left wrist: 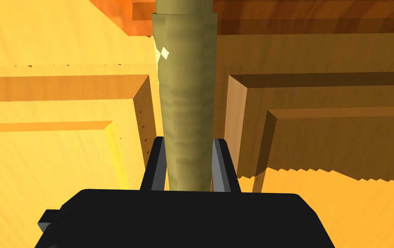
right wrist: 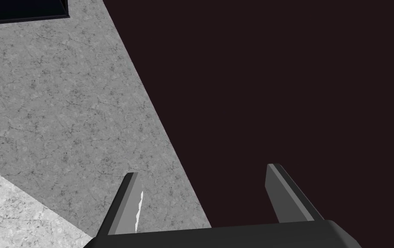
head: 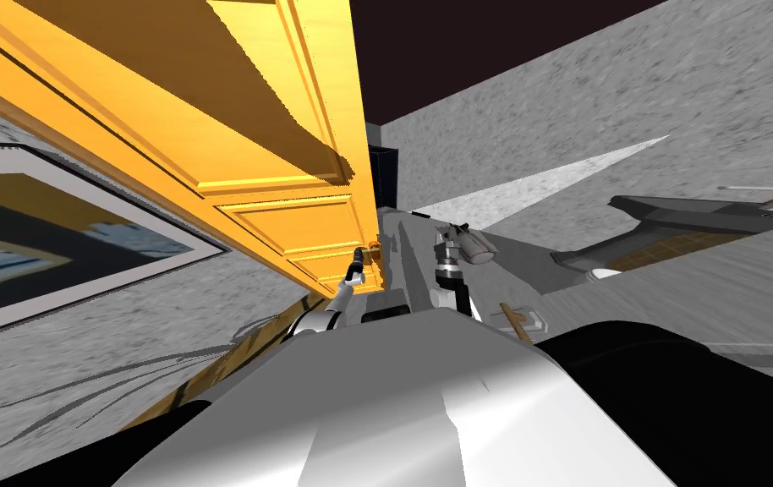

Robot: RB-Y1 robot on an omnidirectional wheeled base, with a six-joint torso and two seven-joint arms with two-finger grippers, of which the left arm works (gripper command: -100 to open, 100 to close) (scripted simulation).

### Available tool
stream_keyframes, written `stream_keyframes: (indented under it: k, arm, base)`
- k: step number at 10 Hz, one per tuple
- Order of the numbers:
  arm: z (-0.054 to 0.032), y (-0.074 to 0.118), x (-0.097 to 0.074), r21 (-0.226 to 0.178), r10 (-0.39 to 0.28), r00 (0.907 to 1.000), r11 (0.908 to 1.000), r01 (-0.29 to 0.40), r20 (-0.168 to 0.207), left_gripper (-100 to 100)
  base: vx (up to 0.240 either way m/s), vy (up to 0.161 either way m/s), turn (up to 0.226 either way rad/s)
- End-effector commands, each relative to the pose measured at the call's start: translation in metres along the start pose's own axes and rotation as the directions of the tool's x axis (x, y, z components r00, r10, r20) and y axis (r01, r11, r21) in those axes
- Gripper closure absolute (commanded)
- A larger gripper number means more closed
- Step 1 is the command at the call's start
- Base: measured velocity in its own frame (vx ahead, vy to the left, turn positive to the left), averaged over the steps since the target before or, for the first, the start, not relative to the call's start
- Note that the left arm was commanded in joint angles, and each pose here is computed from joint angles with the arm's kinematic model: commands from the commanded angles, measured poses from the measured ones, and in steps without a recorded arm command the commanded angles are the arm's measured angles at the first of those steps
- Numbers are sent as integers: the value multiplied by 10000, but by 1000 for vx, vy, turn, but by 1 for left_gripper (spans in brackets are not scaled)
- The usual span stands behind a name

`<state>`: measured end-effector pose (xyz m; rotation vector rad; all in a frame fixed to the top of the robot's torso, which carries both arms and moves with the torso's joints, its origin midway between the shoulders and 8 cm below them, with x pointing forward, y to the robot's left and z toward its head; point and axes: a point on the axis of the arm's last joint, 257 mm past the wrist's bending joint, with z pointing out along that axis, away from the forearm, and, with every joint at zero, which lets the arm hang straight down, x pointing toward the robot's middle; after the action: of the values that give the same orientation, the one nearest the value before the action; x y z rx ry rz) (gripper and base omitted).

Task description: Push the door open

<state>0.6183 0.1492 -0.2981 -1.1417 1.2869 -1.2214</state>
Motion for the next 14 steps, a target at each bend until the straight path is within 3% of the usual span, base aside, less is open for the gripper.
stream_keyframes:
  k: [1,6,10,12,14]
  arm:
    - [31,-72,-229,154,25,9990,9999,-31,436,100]
    - [33,-67,-194,128,-129,9983,9998,122,574,100]
    - [25,-53,-36,60,-498,9964,9988,495,693,100]
    - [16,-49,-307,84,-224,9950,9997,217,970,100]
    - [19,-54,-342,93,-144,9952,9999,135,967,100]
  base:
    - [108,-72,34]
    - [60,-46,25]
    - [33,-169,78]
    - [35,12,82]
    - [108,119,17]
